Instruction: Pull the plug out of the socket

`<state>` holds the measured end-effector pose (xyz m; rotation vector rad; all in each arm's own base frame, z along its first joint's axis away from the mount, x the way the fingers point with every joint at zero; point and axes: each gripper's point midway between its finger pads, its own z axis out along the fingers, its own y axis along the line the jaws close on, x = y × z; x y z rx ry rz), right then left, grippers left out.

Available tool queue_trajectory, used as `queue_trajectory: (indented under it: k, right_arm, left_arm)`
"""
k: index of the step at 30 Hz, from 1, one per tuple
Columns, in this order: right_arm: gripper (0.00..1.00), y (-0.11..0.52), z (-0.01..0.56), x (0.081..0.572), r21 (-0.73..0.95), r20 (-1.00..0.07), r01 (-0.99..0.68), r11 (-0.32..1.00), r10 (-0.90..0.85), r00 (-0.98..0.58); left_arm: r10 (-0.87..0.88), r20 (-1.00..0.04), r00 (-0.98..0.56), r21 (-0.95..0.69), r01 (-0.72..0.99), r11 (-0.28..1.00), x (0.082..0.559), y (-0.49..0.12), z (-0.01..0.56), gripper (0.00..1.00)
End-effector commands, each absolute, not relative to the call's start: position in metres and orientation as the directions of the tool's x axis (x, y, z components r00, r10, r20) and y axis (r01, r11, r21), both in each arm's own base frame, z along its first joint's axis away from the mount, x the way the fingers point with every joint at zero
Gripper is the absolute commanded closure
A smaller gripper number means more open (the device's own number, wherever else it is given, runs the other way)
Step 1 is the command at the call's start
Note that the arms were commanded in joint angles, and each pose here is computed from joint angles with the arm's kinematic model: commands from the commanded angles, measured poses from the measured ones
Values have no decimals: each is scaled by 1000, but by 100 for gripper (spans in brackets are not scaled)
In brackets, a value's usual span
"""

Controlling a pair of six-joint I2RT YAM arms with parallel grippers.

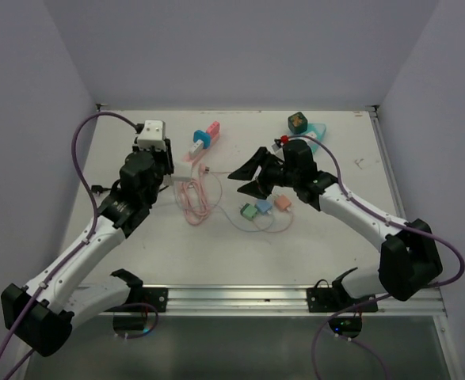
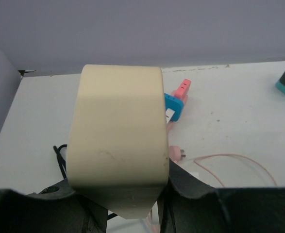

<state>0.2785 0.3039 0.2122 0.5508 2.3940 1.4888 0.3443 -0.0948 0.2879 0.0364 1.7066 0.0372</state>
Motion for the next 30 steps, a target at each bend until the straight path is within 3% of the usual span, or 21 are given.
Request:
queue_trajectory:
  k: [1, 2, 5, 15, 17, 22, 25, 26, 28, 30]
  right_arm:
    - [33, 328, 245, 290, 931, -149, 7, 365, 398, -905]
    - [25, 333, 247, 291, 932, -163, -12, 363, 390, -906]
    - [18, 356, 257, 294, 931, -210, -78, 355, 351, -913]
    - [17, 404, 239, 297, 931, -218, -98, 351, 321, -921]
    - [25, 408, 239, 295, 931, -221, -105, 349, 312, -924]
    - [63, 410, 244, 289, 935, -228, -117, 334, 315, -921]
    - [81, 405, 246, 289, 935, -236, -121, 334, 332, -913]
    - [92, 405, 243, 287, 934, -233, -116, 336, 332, -914]
    - [100, 404, 248, 288, 939, -231, -117, 323, 340, -911]
    - [100, 404, 252, 287, 943, -234, -127, 306, 343, -910]
  left_arm:
    - [-151, -988, -7, -151, 121, 981, 334, -119, 350, 100]
    - [-187, -982, -10, -187, 133, 973, 332, -122, 352, 100]
    - [-239, -971, -24, -239, 179, 954, 326, -134, 355, 100]
    - [-295, -953, -66, -303, 246, 921, 315, -160, 350, 100]
    - [-299, -952, -66, -306, 245, 920, 313, -159, 350, 100]
    - [-297, -952, -69, -305, 242, 921, 313, -159, 348, 100]
    - [-296, -952, -77, -306, 241, 921, 313, -159, 343, 100]
    - [-298, -951, -81, -309, 242, 920, 313, -159, 341, 100]
    - [-278, -953, -121, -299, 232, 926, 311, -159, 327, 100]
    - [-281, -950, -138, -307, 227, 924, 309, -159, 323, 86]
